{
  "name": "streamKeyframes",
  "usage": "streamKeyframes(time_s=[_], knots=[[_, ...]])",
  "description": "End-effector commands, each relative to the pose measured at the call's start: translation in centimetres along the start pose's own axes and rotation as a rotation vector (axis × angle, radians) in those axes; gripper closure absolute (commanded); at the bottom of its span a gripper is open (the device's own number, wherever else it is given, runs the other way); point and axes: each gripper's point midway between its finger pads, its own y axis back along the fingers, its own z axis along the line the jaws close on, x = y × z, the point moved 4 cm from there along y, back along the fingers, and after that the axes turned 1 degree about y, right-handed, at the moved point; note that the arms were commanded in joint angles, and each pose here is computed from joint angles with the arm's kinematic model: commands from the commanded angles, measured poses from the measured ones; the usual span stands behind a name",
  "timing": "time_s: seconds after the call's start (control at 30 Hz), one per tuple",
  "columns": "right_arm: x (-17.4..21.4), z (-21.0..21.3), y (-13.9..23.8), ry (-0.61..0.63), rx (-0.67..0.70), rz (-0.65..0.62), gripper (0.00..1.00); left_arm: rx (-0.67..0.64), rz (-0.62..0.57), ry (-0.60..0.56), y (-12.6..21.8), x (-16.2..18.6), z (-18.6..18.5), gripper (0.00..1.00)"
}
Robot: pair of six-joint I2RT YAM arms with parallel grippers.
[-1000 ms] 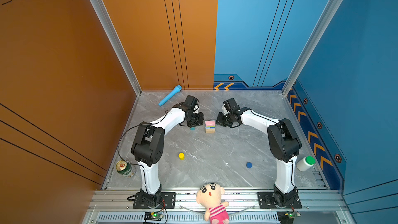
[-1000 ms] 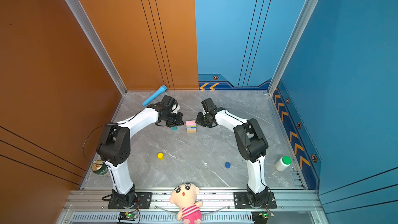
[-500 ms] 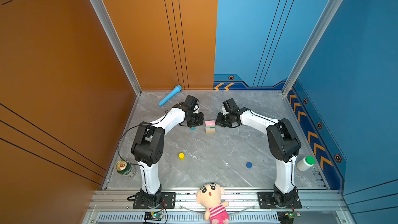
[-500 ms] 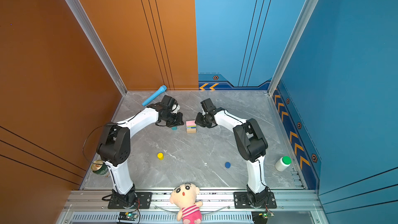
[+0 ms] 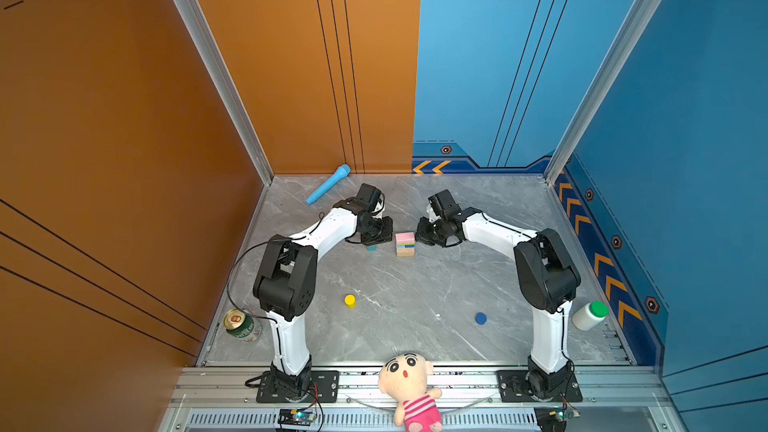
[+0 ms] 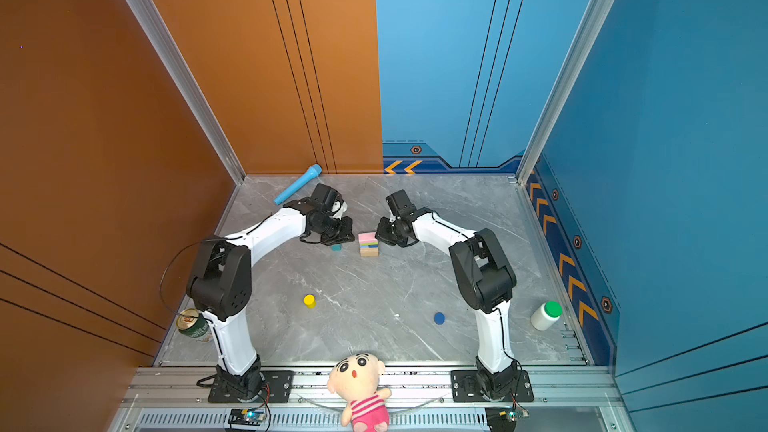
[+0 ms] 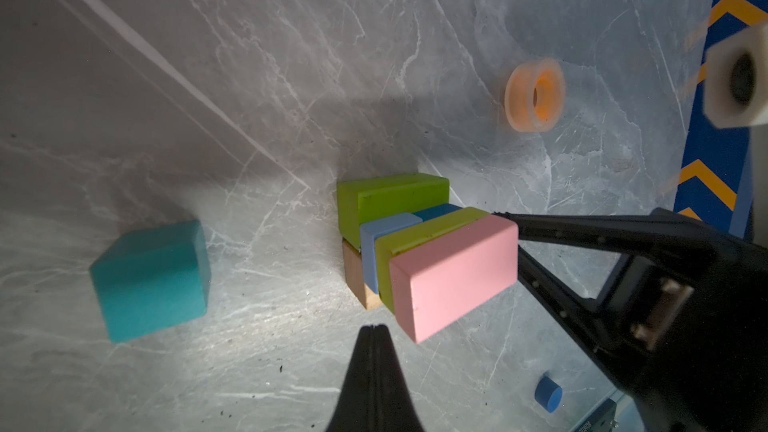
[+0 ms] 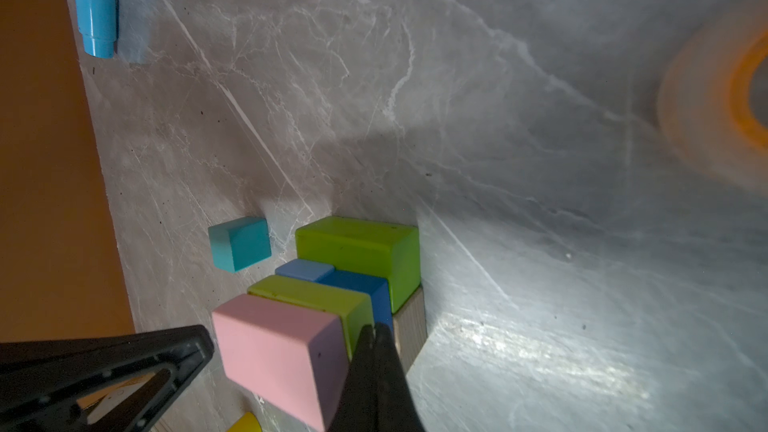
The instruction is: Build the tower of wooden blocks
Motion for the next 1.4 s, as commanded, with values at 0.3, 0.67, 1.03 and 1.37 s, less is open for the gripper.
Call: streamKeyframes(time_s=[0.3, 0.67, 1.03, 1.37], knots=[[-0.1, -0.7, 1.0, -0.012, 0.043, -0.001, 1.0, -0.041, -0.013, -0.011, 1.9, -0.7, 0.9, 1.0], [0.0, -2.5, 5.2, -0.008, 0.11, -0.075, 1.0, -0.268, -0.055, -0.016, 6.0, -1.2, 4.6, 0.6], [0.7, -4.9, 9.5, -0.016, 0.162, -0.16, 1.0, -0.369, 0.02, -0.049, 3.6, -1.0, 5.2, 0.45], [1.7, -7.2, 11.5, -0.049, 0.188, -0.195, 0.99, -0.439, 0.048, -0.053, 1.2, -1.5, 5.2, 0.39]])
